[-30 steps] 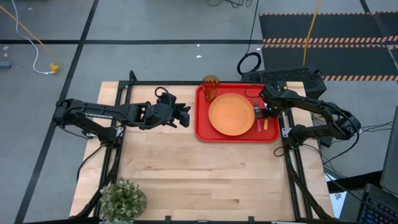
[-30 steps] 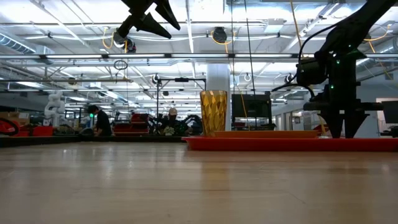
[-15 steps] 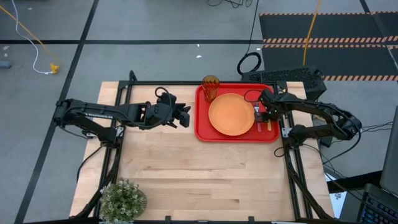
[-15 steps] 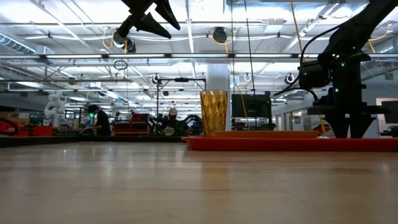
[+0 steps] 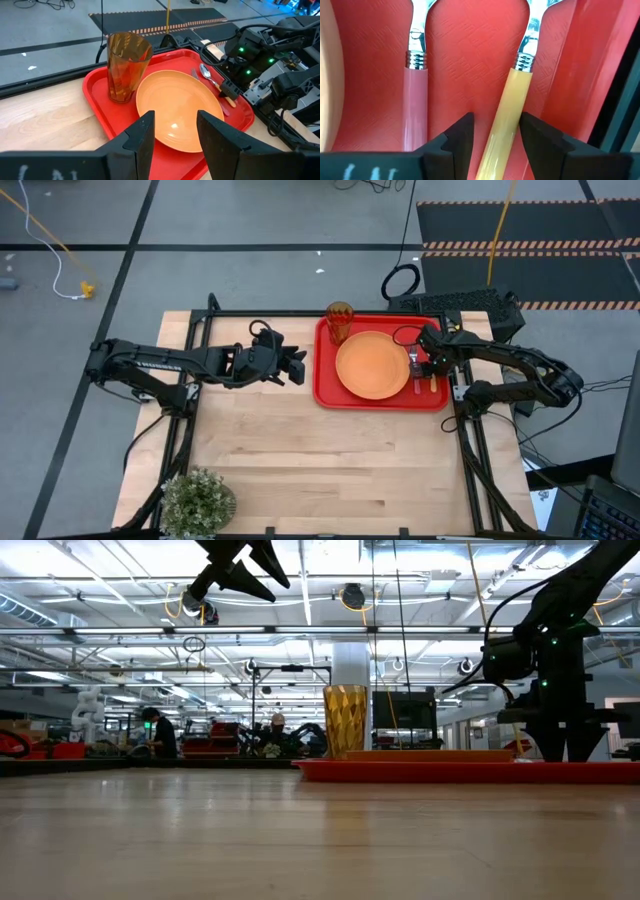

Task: Pick and place plate/cup/fork/spoon on tray
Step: Put the yellow spoon on the red tray to the right side of the pink fork

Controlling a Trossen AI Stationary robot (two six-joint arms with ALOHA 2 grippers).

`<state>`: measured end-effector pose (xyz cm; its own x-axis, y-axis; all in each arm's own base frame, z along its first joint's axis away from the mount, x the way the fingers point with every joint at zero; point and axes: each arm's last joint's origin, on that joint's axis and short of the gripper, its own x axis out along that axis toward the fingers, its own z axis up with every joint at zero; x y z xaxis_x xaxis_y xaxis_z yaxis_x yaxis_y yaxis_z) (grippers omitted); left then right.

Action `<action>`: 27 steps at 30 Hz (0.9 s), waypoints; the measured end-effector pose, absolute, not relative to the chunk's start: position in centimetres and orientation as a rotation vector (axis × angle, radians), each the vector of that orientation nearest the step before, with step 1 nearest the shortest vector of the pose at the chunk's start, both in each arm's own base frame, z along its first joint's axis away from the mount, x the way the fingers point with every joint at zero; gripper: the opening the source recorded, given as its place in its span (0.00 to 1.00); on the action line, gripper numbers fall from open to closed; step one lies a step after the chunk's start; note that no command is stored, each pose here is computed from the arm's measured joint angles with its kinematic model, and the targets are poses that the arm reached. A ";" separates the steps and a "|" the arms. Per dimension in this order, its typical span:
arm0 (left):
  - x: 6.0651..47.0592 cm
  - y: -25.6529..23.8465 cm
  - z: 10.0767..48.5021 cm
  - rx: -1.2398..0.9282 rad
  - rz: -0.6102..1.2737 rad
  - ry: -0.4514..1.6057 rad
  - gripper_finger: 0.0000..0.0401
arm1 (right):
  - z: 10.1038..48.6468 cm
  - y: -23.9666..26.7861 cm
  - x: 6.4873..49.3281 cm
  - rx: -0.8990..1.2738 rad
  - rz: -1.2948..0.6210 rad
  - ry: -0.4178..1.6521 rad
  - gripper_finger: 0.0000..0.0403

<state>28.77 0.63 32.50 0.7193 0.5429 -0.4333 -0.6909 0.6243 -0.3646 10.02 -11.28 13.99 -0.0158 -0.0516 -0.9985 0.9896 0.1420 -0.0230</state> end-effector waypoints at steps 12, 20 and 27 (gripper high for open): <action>28.8 0.6 32.5 -0.529 0.717 0.299 0.37 | 14.0 -11.3 10.0 1.050 -1.135 1.254 0.38; 28.8 0.6 32.5 -0.528 0.717 0.299 0.37 | 14.0 -11.3 10.0 1.034 -1.122 1.261 0.38; 28.8 0.6 32.5 -0.522 0.716 0.302 0.37 | 14.0 -11.3 10.0 1.033 -1.120 1.262 0.38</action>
<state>28.77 0.63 32.50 0.7196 0.5427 -0.4332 -0.6891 0.6352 -0.3489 10.02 -11.29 13.99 -0.0157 -0.0545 -0.9984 0.9847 0.1723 -0.0249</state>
